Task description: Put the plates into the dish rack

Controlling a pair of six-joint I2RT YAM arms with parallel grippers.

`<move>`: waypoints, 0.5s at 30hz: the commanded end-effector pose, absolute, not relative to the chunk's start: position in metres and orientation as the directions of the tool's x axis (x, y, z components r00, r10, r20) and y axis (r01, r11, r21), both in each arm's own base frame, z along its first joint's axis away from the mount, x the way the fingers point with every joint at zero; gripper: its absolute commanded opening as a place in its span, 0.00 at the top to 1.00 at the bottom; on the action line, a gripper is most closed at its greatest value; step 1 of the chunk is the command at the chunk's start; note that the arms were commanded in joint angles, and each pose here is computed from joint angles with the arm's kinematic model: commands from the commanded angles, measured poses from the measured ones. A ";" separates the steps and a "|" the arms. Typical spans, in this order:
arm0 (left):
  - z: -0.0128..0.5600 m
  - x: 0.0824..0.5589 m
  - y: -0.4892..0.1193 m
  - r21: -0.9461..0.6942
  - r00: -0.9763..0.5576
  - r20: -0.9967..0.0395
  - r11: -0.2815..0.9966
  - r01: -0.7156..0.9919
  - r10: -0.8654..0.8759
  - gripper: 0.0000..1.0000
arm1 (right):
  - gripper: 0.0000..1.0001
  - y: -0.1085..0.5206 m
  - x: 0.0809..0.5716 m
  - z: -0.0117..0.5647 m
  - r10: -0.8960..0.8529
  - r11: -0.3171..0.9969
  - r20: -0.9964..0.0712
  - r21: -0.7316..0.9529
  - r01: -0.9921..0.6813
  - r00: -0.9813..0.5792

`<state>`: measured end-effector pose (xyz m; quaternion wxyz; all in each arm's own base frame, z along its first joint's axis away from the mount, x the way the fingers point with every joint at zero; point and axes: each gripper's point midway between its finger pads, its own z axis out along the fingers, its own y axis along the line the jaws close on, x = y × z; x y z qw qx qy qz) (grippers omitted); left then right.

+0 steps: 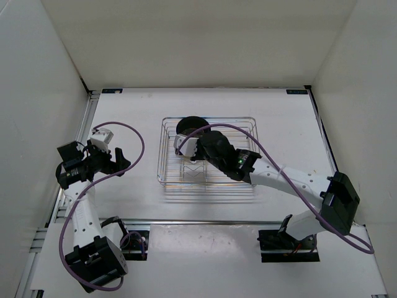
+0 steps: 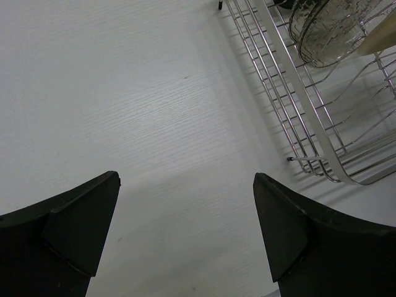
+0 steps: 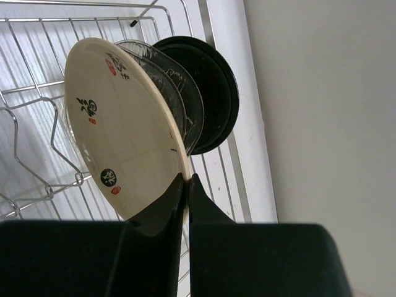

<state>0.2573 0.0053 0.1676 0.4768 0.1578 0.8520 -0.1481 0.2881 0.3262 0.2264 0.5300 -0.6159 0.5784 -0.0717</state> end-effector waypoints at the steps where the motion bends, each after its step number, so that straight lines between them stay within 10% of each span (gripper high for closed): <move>1: 0.184 0.261 0.005 -0.085 -0.457 -0.880 0.901 0.425 0.132 0.00 | 1.00 0.332 0.287 0.259 -0.726 0.310 -0.593 -0.735 -0.603 0.349; 15: 0.186 0.261 0.005 -0.078 -0.450 -0.883 0.902 0.425 0.136 0.00 | 1.00 0.339 0.269 0.217 -0.711 0.266 -0.625 -0.663 -0.700 0.322</move>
